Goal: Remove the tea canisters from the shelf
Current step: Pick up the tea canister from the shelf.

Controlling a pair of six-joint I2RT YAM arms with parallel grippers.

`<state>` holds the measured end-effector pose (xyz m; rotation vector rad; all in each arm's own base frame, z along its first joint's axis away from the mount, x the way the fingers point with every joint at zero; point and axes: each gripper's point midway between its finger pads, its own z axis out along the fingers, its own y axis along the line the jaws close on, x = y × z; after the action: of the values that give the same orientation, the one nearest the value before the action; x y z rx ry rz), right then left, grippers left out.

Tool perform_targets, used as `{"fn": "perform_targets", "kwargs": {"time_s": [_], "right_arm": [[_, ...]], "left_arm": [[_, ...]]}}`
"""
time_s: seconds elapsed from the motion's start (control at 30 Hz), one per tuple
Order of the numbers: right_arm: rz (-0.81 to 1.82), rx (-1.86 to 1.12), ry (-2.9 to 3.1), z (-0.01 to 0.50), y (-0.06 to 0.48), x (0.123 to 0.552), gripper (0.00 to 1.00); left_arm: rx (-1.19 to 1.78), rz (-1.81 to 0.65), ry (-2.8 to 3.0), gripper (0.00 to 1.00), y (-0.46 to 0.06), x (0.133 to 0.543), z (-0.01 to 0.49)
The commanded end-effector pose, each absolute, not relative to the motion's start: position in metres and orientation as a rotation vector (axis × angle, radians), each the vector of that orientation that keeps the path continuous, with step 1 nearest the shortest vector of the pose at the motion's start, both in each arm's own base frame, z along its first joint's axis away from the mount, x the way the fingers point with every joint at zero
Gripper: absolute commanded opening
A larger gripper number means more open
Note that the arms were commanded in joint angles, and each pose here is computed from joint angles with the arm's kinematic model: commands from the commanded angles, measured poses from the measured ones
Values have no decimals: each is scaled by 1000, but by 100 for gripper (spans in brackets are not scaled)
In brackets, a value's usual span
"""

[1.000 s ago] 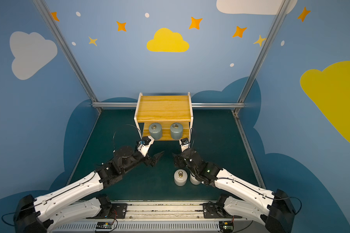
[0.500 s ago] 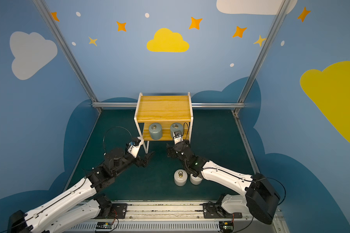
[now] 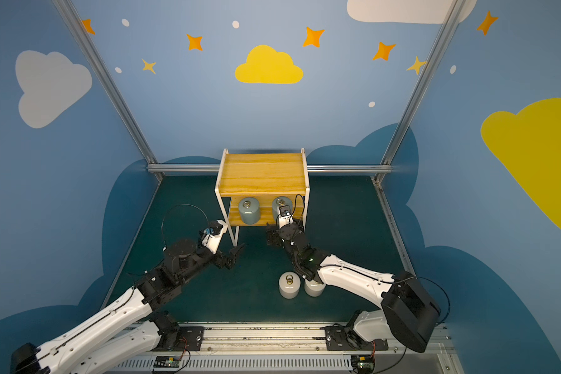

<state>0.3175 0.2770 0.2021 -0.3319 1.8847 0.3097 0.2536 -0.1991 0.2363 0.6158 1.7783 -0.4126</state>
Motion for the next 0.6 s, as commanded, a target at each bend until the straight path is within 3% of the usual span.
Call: {"fn": "perform_targets", "kwargs": {"time_s": [0.0, 0.57], "right_arm": [[315, -297, 1845, 212, 279, 326, 91], [293, -274, 1834, 203, 272, 337, 91]], "left_arm": [[631, -418, 1781, 98, -199, 251, 232], [646, -438, 1783, 99, -203, 250, 229]]}}
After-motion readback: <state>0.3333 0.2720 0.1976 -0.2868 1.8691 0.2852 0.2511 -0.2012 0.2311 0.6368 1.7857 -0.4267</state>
